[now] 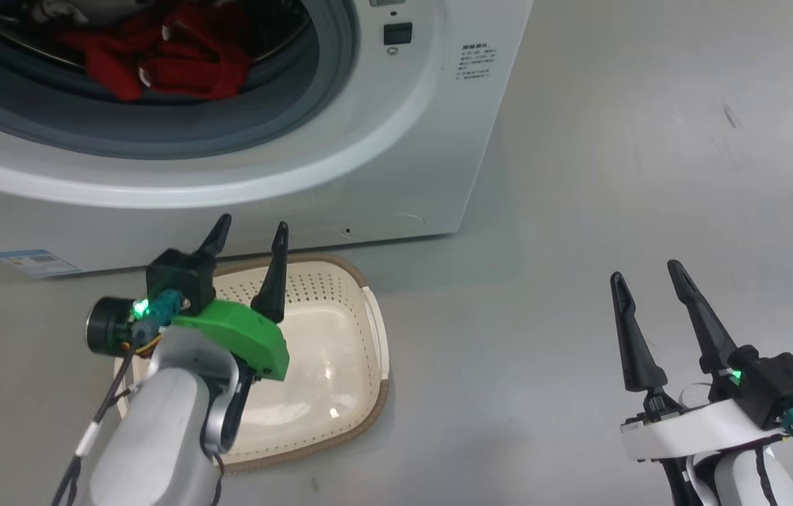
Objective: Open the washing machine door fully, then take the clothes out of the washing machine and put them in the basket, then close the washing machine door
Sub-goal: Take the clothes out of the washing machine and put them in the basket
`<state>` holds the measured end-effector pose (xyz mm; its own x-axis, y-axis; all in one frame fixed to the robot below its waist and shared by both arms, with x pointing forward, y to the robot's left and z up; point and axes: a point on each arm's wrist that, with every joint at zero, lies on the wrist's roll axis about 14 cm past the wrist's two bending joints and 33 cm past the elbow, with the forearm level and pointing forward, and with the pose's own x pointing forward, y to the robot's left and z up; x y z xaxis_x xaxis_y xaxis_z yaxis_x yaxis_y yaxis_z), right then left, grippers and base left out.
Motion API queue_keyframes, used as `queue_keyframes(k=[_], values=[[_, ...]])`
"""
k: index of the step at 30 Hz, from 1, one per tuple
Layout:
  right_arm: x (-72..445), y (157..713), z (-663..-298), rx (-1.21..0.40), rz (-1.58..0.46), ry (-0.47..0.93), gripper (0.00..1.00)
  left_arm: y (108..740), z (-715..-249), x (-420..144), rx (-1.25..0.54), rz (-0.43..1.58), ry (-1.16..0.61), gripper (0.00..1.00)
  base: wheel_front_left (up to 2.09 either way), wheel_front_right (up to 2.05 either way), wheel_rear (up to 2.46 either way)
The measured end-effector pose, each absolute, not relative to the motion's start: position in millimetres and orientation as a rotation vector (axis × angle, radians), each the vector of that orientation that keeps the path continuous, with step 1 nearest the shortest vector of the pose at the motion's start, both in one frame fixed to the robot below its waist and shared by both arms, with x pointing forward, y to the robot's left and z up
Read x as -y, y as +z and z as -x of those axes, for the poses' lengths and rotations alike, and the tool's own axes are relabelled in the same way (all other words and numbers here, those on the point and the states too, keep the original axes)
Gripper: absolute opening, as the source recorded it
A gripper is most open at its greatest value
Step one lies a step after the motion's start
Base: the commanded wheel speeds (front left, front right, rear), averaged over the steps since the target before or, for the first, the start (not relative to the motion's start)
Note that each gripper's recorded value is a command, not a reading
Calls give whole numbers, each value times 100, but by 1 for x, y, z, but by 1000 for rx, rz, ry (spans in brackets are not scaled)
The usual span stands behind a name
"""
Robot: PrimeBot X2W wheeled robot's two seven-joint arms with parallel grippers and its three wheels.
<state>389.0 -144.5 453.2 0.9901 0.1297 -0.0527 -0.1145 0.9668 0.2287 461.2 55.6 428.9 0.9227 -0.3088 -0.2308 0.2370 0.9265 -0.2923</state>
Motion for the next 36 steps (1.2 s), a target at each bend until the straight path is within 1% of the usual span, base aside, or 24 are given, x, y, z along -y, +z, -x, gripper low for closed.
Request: queue_keyframes(k=[6,17,22,30,36], values=[[149,442,-405,-83,-232,108,100,405,-495,-47,-393,238,-334,100,0,0,0],[159,416,-431,-120,-245,74,100,374,-569,-60,-526,151,-384,100,0,0,0],[167,408,-432,-143,-242,52,100,364,-595,-62,-561,140,-389,100,0,0,0],[183,396,-429,-174,-265,-8,100,367,-637,-52,-560,126,-415,100,0,0,0],[191,390,-431,-185,-279,-35,100,359,-660,-52,-583,109,-418,100,0,0,0]])
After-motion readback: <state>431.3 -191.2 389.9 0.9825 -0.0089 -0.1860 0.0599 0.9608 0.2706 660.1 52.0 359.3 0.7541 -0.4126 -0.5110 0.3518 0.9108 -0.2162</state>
